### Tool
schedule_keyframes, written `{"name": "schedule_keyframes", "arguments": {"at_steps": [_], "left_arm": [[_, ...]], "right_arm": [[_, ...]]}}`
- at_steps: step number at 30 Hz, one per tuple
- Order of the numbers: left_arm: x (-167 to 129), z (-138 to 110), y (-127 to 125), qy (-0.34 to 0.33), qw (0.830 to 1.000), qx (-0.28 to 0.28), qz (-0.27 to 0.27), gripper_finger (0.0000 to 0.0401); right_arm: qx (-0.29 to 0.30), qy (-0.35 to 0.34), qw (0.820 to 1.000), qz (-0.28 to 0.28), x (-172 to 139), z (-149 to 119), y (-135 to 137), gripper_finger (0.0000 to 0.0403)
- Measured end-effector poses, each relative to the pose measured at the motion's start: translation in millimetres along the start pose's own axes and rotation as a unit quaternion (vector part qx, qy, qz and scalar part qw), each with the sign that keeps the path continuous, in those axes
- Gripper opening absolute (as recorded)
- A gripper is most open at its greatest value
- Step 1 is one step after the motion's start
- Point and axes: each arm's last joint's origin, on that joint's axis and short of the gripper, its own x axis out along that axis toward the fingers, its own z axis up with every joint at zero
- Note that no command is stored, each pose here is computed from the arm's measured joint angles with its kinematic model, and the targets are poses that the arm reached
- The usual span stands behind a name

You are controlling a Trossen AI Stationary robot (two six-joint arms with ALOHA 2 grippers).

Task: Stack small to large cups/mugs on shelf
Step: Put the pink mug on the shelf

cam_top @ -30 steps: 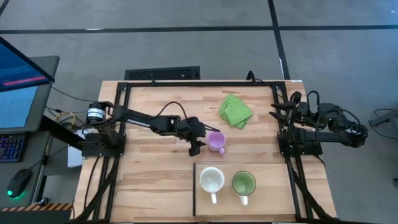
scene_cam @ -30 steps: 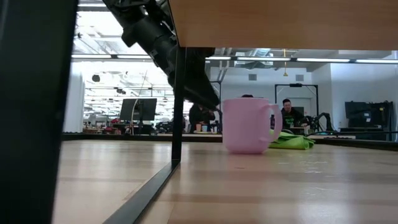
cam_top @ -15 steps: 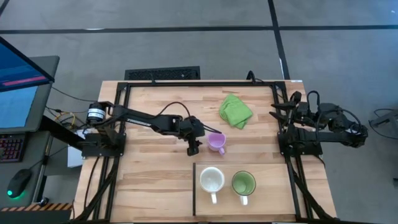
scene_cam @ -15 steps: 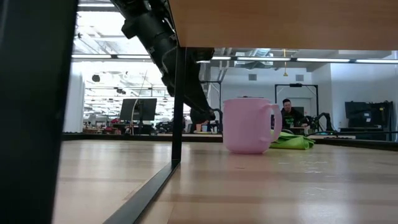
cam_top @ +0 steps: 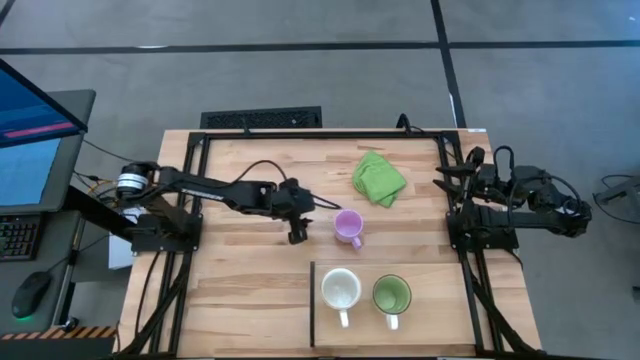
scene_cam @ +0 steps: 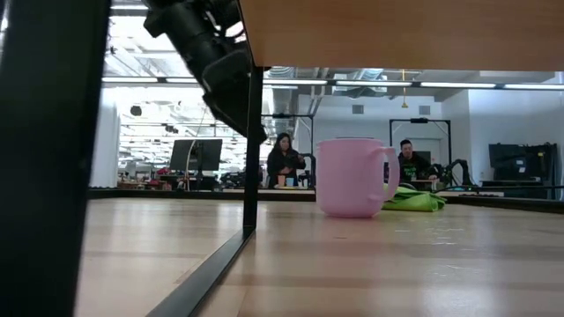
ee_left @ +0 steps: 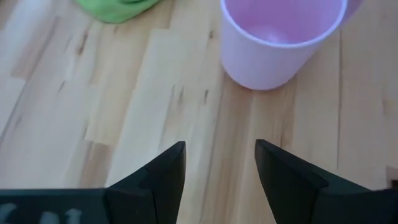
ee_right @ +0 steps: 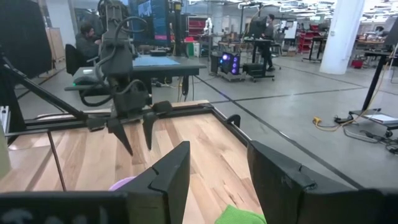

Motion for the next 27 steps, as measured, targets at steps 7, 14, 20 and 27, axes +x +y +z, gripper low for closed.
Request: {"name": "schedule_keyframes", "arguments": {"at_steps": [7,14,20,27], "left_arm": [[-15.2,-31.2,6.3,-0.09,0.995,-0.027,0.011,0.0185],[-35.8,-64.7,7.9,-0.175,0.983,-0.049,0.014,0.0185],[-70.7,-91.4,14.2,-0.248,0.963,-0.073,0.078,0.0185],[-100.6,-129.6,21.7,-0.321,0.937,-0.09,0.101,0.0185]], "right_arm": [[0.0,0.0,1.0,0.0,0.0,0.0,0.0,0.0184],[0.0,0.0,1.0,0.0,-0.1,0.1,0.0,0.0184],[0.0,0.0,1.0,0.0,0.0,0.1,0.0,0.0184],[0.0,0.0,1.0,0.0,0.0,0.1,0.0,0.0184]]}}
